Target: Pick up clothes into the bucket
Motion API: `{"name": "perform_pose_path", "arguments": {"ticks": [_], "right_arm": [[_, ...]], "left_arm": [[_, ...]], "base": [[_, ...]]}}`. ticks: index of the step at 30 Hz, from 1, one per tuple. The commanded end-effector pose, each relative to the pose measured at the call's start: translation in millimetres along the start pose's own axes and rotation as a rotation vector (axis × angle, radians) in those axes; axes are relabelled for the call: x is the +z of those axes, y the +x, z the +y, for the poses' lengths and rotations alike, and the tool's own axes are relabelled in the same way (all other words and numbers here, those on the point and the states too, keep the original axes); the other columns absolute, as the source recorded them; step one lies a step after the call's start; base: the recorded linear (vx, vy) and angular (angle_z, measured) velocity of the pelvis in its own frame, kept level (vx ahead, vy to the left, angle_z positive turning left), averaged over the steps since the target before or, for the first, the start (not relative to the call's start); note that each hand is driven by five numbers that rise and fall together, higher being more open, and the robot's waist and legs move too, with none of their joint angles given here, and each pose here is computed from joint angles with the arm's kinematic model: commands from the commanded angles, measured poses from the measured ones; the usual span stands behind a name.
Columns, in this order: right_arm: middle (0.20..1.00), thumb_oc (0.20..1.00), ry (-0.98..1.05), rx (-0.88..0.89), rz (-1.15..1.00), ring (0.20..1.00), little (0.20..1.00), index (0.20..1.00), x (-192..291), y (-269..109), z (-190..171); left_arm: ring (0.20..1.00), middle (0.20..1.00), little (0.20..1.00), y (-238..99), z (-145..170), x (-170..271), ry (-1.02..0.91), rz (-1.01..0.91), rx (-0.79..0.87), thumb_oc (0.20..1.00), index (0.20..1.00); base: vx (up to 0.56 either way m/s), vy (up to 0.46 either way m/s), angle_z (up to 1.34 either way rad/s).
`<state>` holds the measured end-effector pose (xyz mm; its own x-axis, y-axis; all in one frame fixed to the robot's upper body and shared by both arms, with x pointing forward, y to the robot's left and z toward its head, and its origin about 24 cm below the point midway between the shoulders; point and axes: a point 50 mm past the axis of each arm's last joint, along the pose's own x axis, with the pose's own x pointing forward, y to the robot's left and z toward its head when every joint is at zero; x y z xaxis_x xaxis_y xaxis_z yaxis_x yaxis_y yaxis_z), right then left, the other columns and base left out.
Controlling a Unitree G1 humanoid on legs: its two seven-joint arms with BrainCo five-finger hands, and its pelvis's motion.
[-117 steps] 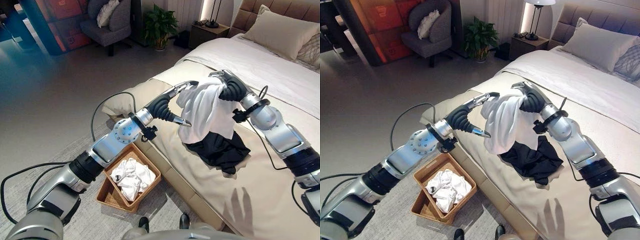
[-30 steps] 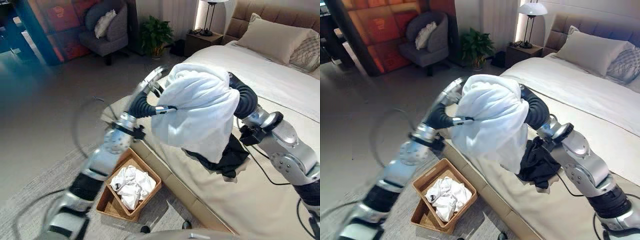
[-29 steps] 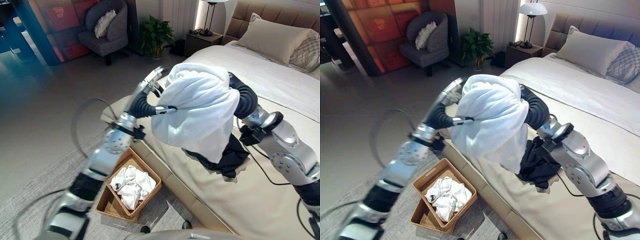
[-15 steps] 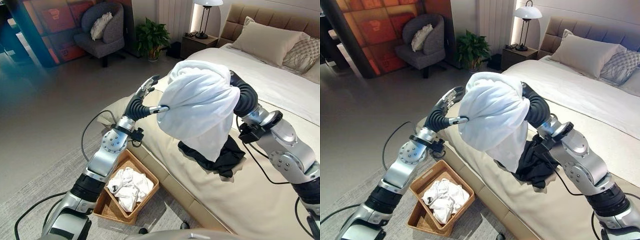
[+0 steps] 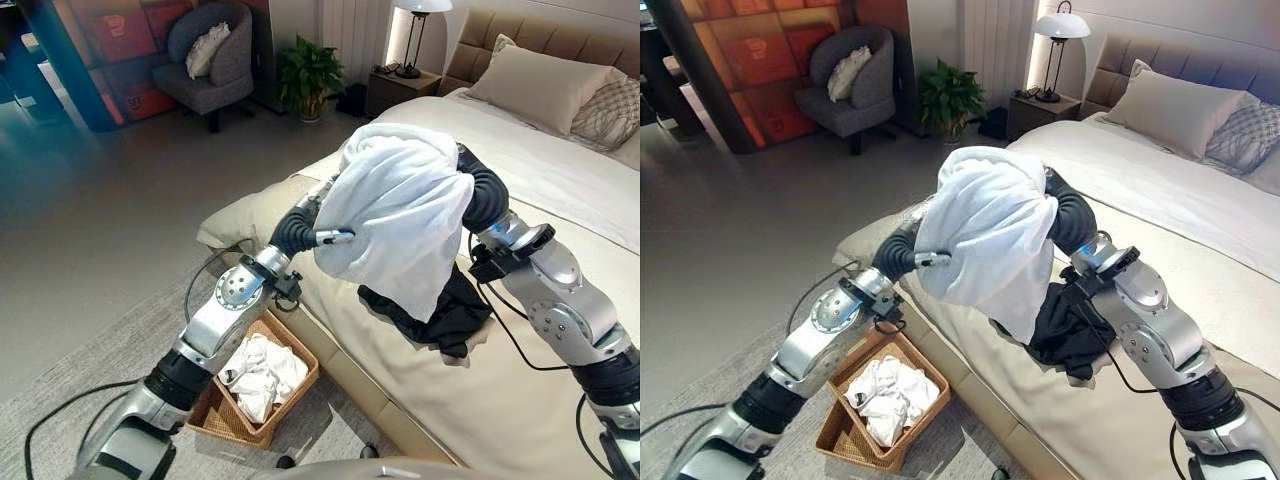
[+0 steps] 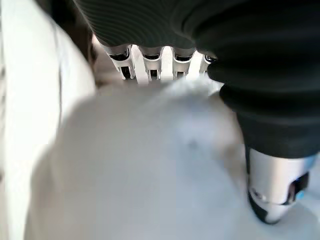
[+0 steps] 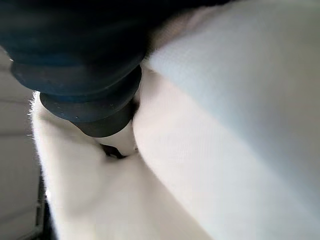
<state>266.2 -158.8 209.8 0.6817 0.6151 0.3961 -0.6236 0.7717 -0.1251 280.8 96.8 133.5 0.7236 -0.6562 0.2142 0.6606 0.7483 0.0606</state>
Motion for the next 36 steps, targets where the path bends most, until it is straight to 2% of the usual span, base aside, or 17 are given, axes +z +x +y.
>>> {"name": "perform_pose_path", "arguments": {"ticks": [1, 9, 21, 22, 23, 36], "right_arm": [[0.2, 0.2, -0.125, 0.064, -0.118, 0.2, 0.2, 0.2, 31.6, 18.6, 2.1], [0.2, 0.2, -0.187, 0.186, -0.063, 0.2, 0.2, 0.2, 30.5, 30.5, 14.5], [0.2, 0.2, -0.186, 0.289, -0.051, 0.2, 0.2, 0.2, 28.1, 42.0, 31.4], [0.2, 0.2, -0.183, 0.294, -0.059, 0.2, 0.2, 0.2, 28.3, 43.1, 33.2], [0.2, 0.2, -0.182, 0.29, -0.062, 0.2, 0.2, 0.2, 28.5, 43.3, 33.1], [0.2, 0.2, -0.23, 0.192, -0.115, 0.2, 0.2, 0.2, 33.5, 39.4, 22.1]], "left_arm": [[1.0, 1.0, 1.0, 18.4, -4.8, 34.3, -0.04, -0.084, -0.156, 1.0, 1.0], [1.0, 1.0, 1.0, 23.1, -15.8, 43.3, -0.057, -0.008, -0.305, 1.0, 1.0], [1.0, 1.0, 1.0, 33.8, -32.0, 45.5, -0.098, 0.025, -0.395, 1.0, 1.0], [0.388, 0.388, 0.388, 33.7, -32.1, 43.7, -0.12, 0.016, -0.379, 0.388, 0.388], [0.2, 0.2, 0.2, 34.1, -31.7, 42.9, -0.119, 0.014, -0.371, 0.2, 0.2], [0.2, 0.2, 0.2, 29.7, -22.2, 27.7, -0.217, -0.026, -0.238, 0.2, 0.2]], "base": [[0.0, 0.0, 0.0], [0.0, 0.004, 0.07], [0.0, 0.002, 0.02], [0.01, 0.011, 0.04], [0.01, 0.011, 0.05], [0.01, 0.004, 0.02]]}}
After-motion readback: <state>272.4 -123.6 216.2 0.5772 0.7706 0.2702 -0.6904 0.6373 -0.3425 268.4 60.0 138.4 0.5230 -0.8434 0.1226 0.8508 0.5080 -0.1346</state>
